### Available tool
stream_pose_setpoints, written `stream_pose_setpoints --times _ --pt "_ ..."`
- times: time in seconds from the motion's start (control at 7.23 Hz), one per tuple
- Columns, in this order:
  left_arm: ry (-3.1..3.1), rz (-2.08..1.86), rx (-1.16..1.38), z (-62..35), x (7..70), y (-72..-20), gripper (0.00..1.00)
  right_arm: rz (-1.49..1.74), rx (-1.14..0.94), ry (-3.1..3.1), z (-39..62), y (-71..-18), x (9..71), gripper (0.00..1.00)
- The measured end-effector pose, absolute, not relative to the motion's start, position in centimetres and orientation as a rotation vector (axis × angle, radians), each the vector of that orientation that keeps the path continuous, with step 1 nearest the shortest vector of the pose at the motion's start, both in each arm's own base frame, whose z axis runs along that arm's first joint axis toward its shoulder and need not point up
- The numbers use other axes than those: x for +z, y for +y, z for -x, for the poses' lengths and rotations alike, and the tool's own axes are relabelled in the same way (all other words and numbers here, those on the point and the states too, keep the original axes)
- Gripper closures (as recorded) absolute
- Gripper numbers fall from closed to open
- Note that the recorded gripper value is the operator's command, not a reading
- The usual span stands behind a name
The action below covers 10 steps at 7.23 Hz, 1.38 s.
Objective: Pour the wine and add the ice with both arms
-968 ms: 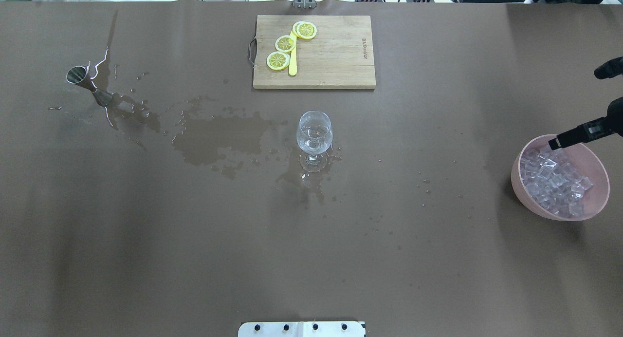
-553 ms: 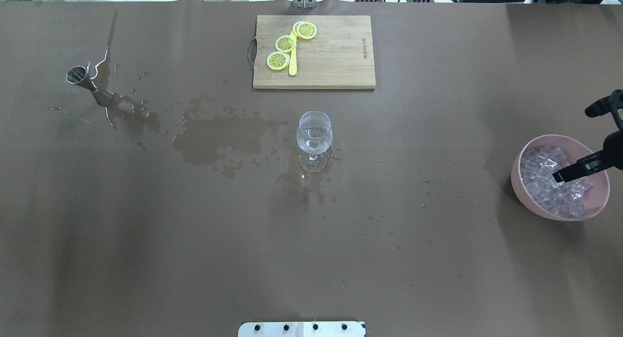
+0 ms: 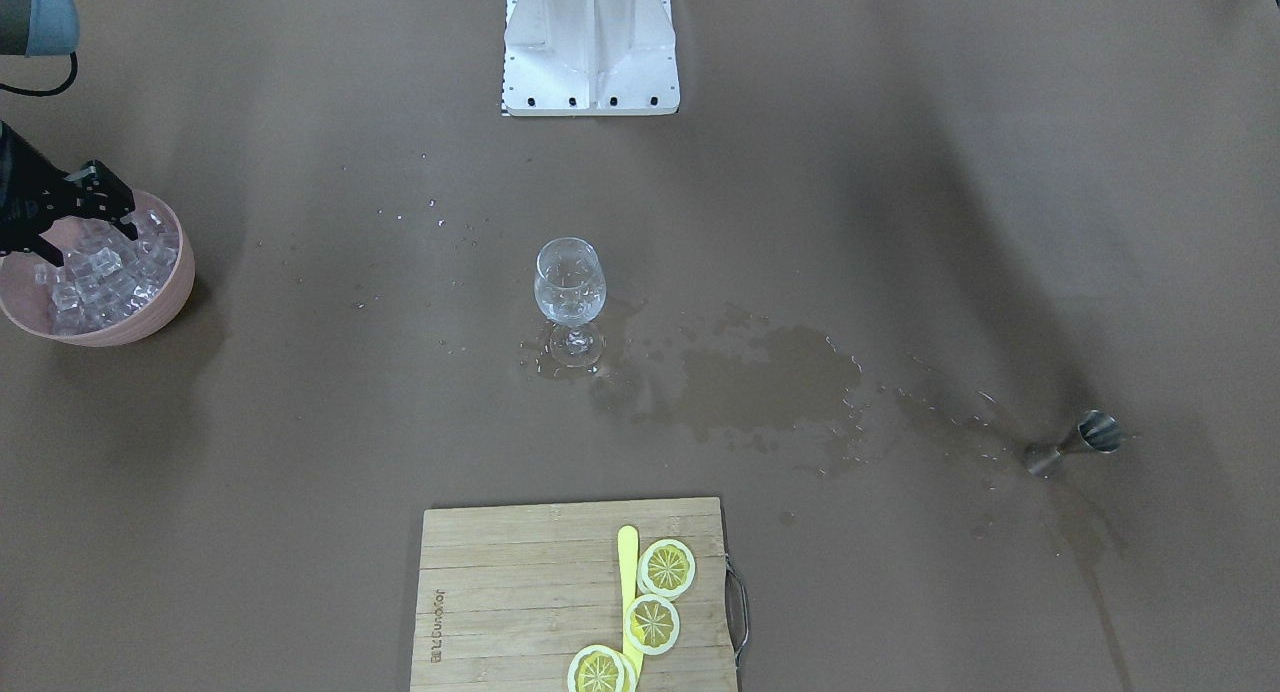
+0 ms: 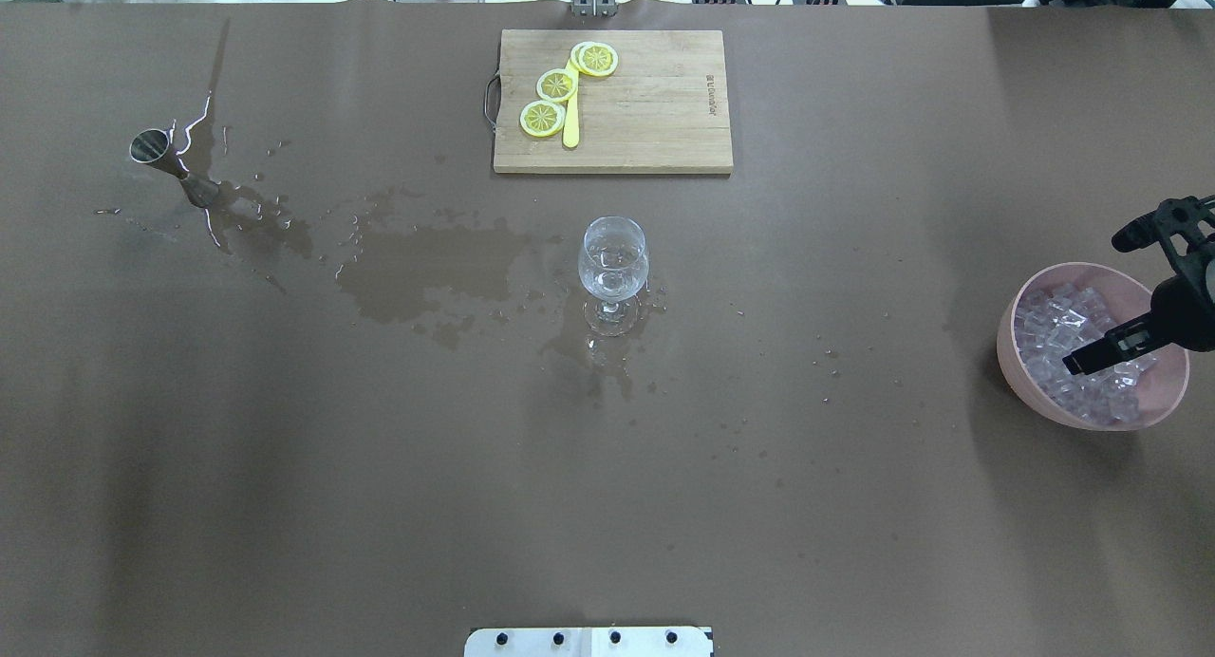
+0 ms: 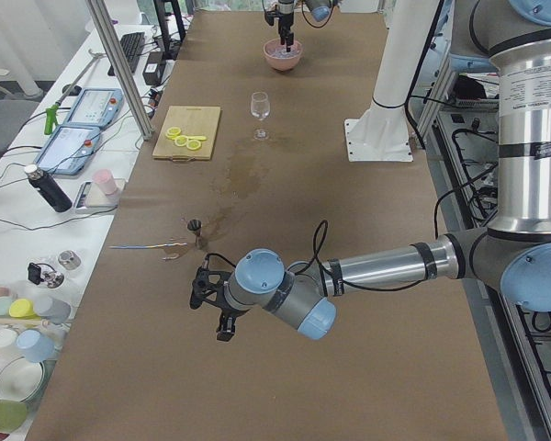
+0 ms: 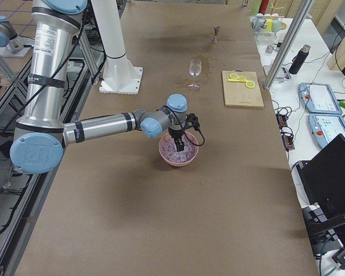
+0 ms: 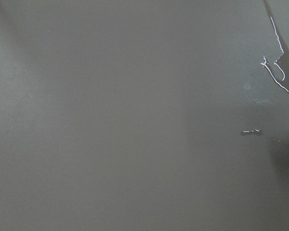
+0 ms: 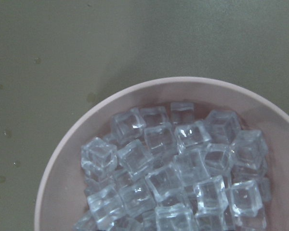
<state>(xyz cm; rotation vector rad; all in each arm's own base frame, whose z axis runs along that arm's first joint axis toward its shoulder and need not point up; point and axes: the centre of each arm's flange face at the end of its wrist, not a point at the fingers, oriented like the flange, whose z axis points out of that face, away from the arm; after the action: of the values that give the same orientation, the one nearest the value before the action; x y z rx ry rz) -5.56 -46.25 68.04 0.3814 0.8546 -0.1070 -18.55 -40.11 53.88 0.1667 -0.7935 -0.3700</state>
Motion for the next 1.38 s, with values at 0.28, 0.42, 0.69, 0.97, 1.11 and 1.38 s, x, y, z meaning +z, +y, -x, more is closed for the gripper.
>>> stream_pose_setpoints --times 0.28,0.42,0.69,0.97,1.11,1.38 --pt "0.849 -0.387 -0.106 5.6 67.9 -46.5 0.03 -0.163 -0.380 -0.791 19.1 -40.1 53.9 0.23" --pt "0.835 -0.394 -0.109 5.7 67.9 -46.7 0.03 -0.163 -0.383 -0.790 19.5 -40.3 54.0 0.25" --pt "0.813 -0.407 -0.116 5.9 67.7 -47.1 0.03 -0.160 -0.385 -0.786 20.0 -40.8 54.4 0.82" --pt "0.810 -0.410 -0.116 5.9 67.6 -47.2 0.03 -0.154 -0.385 -0.789 20.0 -40.8 54.5 1.00" --pt "0.810 -0.411 -0.116 5.9 67.6 -47.2 0.03 -0.152 -0.384 -0.791 19.9 -40.8 54.6 1.00" --pt "0.810 -0.412 -0.115 5.9 67.5 -47.3 0.03 -0.170 -0.383 -0.807 19.4 -40.8 53.2 1.00"
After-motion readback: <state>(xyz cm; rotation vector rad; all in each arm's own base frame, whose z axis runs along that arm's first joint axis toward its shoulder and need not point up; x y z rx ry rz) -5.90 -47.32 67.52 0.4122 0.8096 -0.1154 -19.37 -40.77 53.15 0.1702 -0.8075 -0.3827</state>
